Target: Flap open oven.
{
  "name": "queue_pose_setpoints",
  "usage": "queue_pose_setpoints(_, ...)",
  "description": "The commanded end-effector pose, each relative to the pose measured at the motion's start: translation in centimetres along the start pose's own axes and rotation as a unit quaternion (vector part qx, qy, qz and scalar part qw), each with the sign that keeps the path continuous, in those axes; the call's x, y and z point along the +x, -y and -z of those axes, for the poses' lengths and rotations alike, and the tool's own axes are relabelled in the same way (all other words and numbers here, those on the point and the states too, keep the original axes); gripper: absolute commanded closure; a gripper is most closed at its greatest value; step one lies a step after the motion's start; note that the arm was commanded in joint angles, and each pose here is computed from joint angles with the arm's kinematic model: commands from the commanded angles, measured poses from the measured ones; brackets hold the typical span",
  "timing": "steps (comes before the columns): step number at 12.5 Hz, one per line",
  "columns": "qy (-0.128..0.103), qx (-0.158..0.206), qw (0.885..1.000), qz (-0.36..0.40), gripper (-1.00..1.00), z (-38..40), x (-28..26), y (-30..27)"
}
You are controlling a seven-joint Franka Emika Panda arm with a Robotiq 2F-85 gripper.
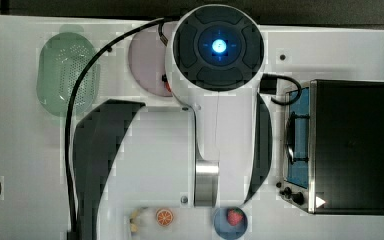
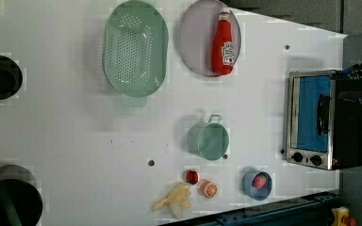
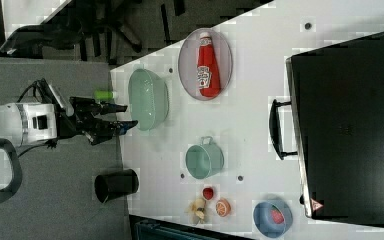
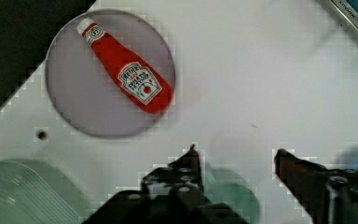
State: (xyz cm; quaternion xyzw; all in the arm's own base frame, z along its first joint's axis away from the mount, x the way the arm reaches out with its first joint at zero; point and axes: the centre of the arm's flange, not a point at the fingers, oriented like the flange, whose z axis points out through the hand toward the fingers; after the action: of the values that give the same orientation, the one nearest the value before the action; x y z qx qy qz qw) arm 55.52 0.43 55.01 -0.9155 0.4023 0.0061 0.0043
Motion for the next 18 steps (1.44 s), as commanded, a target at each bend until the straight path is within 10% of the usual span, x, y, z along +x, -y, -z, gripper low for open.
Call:
queue_pose_setpoints(1,0.003,-0.025,1.000,0.013,-0.59,7.0,-5.4,-9.5)
queue_pose_setpoints(3,0.003,-0.025,1.000,0.013,-1.00,7.0,-5.4,-9.5)
queue_pose_setpoints(6,0.003,-0.025,1.000,0.013,-1.00,7.0,-5.4,-9.4)
queue_pose_setpoints(13,0.012,-0.032,0.999,0.009,0.56,5.9,-5.0,-9.9)
queue_pose_setpoints(18,0.045,-0.047,0.996,0.063,0.65,1.0,-2.3,-11.7)
